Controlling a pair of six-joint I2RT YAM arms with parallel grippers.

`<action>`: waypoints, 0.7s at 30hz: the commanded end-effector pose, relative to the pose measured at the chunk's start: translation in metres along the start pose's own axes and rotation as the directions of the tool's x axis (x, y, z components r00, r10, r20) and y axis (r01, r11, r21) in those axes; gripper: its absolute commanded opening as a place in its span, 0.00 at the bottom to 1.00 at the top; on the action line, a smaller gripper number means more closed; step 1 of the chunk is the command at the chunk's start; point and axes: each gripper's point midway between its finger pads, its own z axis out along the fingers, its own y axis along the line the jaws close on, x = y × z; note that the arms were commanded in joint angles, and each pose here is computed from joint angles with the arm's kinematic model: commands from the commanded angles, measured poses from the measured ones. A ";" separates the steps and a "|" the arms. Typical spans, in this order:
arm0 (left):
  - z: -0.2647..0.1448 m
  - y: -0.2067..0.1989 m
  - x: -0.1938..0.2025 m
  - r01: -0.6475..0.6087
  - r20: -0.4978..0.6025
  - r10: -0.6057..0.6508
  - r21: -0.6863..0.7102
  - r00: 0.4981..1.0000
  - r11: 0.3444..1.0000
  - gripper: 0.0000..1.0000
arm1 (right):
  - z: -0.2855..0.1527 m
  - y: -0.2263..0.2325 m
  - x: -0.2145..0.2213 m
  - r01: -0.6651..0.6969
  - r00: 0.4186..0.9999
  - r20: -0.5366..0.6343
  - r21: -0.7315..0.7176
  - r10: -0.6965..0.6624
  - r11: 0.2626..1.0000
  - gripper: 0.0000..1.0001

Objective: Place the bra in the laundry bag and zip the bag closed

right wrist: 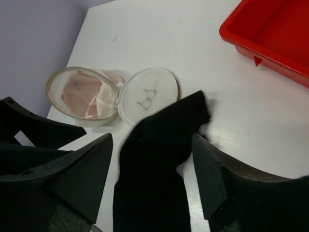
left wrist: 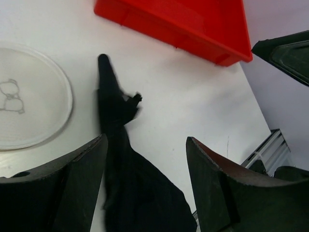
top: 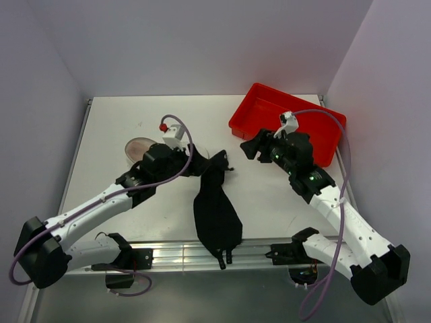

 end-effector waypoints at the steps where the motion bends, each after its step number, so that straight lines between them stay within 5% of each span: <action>1: 0.011 -0.019 0.002 -0.025 -0.022 0.025 0.014 0.999 1.000 0.73 | -0.004 -0.021 0.019 0.019 1.000 -0.011 0.054 -0.018 0.998 0.70; 12: -0.006 0.043 0.049 -0.054 -0.083 0.036 -0.237 0.996 0.970 0.73 | 0.006 -0.029 0.098 0.001 0.981 -0.194 -0.008 -0.002 1.000 0.59; 21: -0.017 0.075 0.121 0.084 -0.167 -0.133 -0.271 0.977 0.959 0.70 | 0.022 -0.019 0.141 0.021 0.949 -0.314 -0.031 -0.029 0.999 0.57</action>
